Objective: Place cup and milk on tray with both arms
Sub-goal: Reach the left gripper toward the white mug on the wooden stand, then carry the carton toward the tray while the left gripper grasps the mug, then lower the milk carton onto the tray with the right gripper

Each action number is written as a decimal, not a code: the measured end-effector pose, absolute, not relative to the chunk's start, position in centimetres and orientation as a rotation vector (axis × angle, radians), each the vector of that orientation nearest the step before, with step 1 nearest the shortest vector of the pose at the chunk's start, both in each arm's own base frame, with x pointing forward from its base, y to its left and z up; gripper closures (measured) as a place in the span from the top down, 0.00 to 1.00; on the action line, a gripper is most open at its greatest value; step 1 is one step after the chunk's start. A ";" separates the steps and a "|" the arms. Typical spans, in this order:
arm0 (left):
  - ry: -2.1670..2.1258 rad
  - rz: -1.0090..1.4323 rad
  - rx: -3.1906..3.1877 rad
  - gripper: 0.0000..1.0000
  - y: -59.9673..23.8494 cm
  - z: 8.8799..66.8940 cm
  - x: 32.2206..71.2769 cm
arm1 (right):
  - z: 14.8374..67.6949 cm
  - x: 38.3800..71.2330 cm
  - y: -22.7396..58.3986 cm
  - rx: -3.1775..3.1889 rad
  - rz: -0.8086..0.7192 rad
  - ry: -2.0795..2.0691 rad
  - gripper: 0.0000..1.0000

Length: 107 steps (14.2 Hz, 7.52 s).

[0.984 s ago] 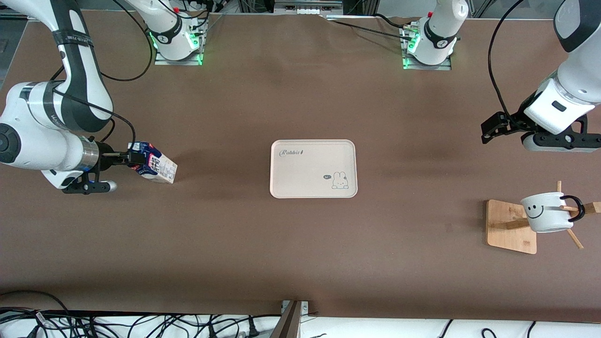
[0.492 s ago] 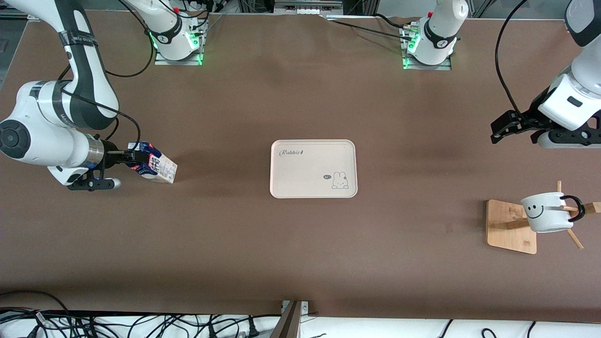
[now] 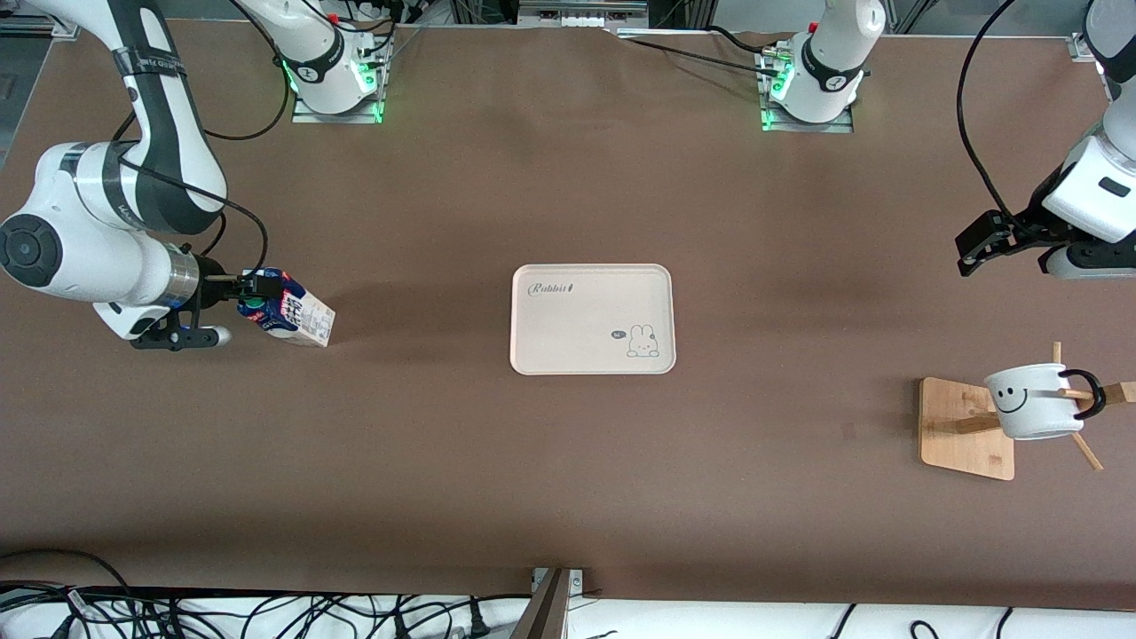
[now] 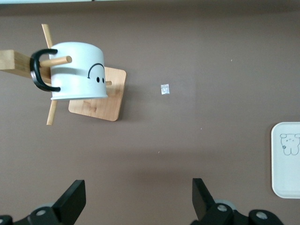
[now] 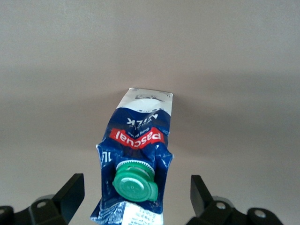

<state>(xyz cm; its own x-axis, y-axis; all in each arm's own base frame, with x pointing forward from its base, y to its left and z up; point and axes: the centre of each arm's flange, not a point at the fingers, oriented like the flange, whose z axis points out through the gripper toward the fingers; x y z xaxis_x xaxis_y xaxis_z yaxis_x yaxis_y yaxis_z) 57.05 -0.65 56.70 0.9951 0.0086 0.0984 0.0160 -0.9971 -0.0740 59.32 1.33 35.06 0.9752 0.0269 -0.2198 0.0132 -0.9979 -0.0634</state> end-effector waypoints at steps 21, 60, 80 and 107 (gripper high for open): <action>-0.056 -0.808 -2.946 1.00 4.8 41.9 48.2 | 32.8 58.1 1.8 -3.066 0.370 0.171 1.00; 0.086 -1.129 -2.826 1.00 6.6 35.0 56.7 | 36.1 57.9 1.0 -3.062 0.343 0.079 0.50; 0.172 -1.105 -2.786 0.32 8.1 34.3 57.6 | 42.2 48.7 34.4 -3.002 0.078 -0.097 0.50; 0.276 -1.179 -2.753 0.09 4.5 37.6 58.1 | 35.4 54.5 43.6 -3.007 0.256 -0.276 0.47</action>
